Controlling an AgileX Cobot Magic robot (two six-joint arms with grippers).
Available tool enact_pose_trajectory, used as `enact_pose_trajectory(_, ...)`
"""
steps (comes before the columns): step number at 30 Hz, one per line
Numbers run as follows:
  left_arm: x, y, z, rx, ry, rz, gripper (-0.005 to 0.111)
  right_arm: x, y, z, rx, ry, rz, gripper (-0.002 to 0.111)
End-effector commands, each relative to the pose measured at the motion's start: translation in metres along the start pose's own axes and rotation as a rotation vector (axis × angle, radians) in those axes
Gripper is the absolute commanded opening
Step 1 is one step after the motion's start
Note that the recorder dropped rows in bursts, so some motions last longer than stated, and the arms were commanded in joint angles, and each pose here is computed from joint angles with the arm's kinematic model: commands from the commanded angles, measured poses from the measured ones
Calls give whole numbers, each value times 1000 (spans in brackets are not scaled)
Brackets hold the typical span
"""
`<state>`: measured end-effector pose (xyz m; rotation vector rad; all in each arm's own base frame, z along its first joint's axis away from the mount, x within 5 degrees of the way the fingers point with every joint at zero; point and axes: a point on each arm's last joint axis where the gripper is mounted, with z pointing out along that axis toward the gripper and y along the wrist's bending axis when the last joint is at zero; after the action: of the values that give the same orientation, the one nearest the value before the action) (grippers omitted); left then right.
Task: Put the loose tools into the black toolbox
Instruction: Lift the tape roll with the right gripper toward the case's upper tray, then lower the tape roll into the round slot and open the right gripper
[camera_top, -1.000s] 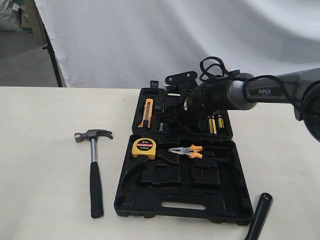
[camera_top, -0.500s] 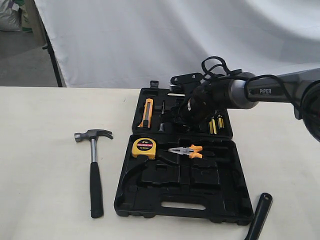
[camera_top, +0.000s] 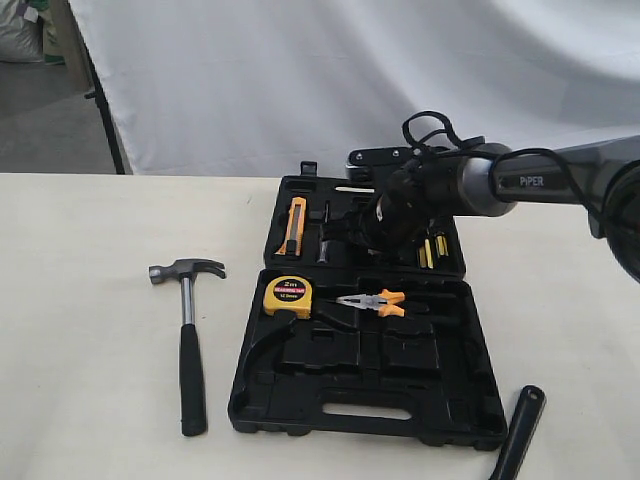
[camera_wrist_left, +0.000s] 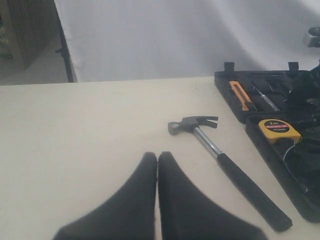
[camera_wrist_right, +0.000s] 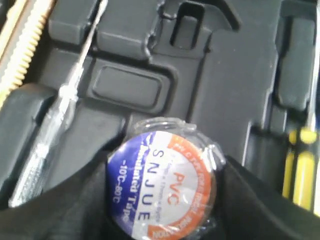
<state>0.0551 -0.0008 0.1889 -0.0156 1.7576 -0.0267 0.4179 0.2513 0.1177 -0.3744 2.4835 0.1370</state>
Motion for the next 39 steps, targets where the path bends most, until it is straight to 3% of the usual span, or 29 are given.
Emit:
enact_pose_trajectory(1, 0, 0, 0, 0, -4, -4, 1, 5, -4, 1, 29, 44, 31, 0)
enact_pose_trajectory(7, 0, 0, 0, 0, -4, -4, 1, 5, -5, 1, 32, 46, 69, 3)
enact_pose_trajectory(13, 0, 0, 0, 0, -4, -4, 1, 4, -1, 1, 16, 29, 63, 39)
enact_pose_trajectory(16, 0, 0, 0, 0, -4, -4, 1, 0, 7, 0, -22, -17, 51, 51)
enact_pose_trajectory(21, 0, 0, 0, 0, -4, -4, 1, -7, 20, -4, -70, -78, 35, 53)
enact_pose_trajectory(35, 0, 0, 0, 0, -4, -4, 1, -3, 8, -2, 6, -20, -11, 53)
enact_pose_trajectory(39, 0, 0, 0, 0, -4, -4, 1, -3, 8, -2, 6, -20, -11, 65)
